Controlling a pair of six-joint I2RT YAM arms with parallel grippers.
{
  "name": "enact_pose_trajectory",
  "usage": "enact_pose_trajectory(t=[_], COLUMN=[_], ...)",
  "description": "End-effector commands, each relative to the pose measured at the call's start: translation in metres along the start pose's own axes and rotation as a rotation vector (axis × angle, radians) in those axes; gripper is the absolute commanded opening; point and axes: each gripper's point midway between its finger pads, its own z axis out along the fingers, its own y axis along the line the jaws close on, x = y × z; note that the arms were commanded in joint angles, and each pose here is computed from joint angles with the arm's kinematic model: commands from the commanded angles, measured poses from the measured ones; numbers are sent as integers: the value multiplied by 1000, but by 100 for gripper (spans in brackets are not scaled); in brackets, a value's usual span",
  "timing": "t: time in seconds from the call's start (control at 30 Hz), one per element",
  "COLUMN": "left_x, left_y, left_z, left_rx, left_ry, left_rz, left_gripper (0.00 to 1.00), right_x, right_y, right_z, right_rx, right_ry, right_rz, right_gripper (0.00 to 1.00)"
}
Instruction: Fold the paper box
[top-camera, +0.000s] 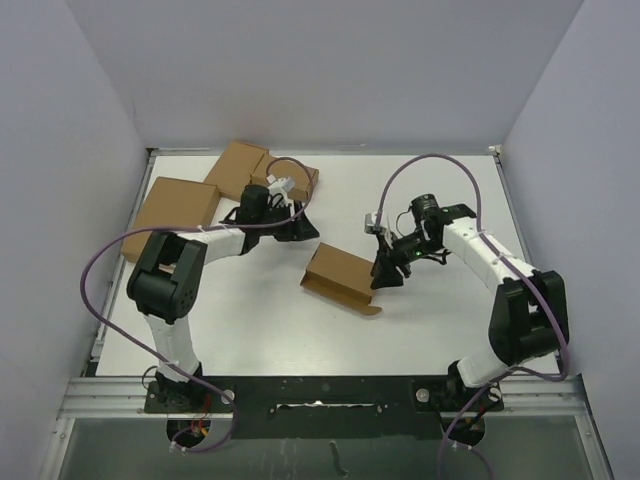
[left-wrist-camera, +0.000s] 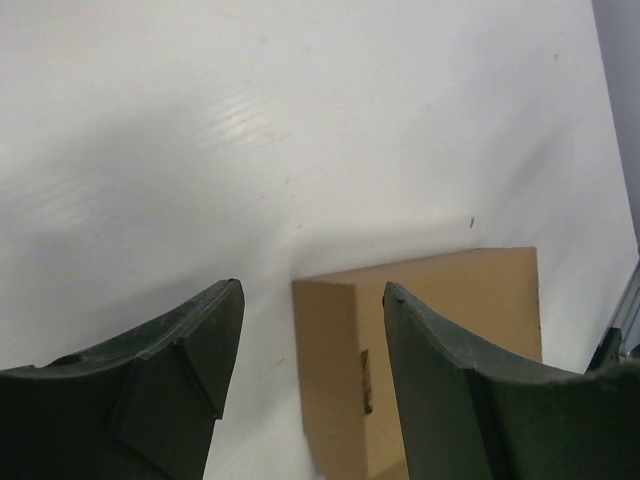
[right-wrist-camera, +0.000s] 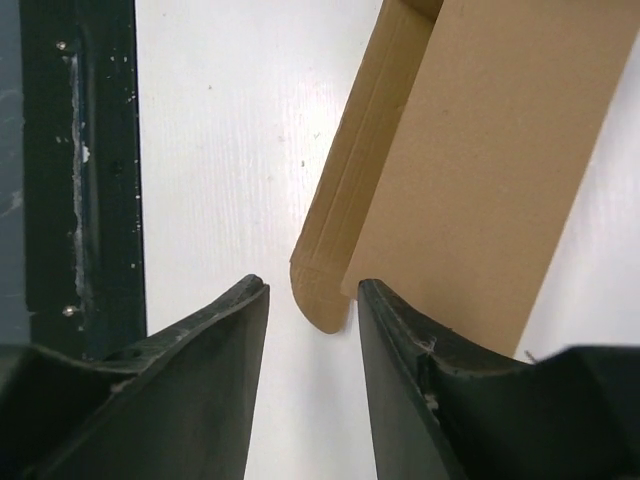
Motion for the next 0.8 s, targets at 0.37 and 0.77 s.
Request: enact_pose_trajectory(t=[0.37,0.77], left_x=[30,103], left_y=[-67,-84], left_z=[-103,-107], left_rx=[79,114], left_ry=[-215,-166], left_rz=[133,-75], left_gripper=[56,65], right_x=[-40,7], right_y=[-31,-83], right_z=[-41,-31], right_rx=[201,176], right_ry=[-199,-185], right_rz=[-79,386], right_gripper=[76,73])
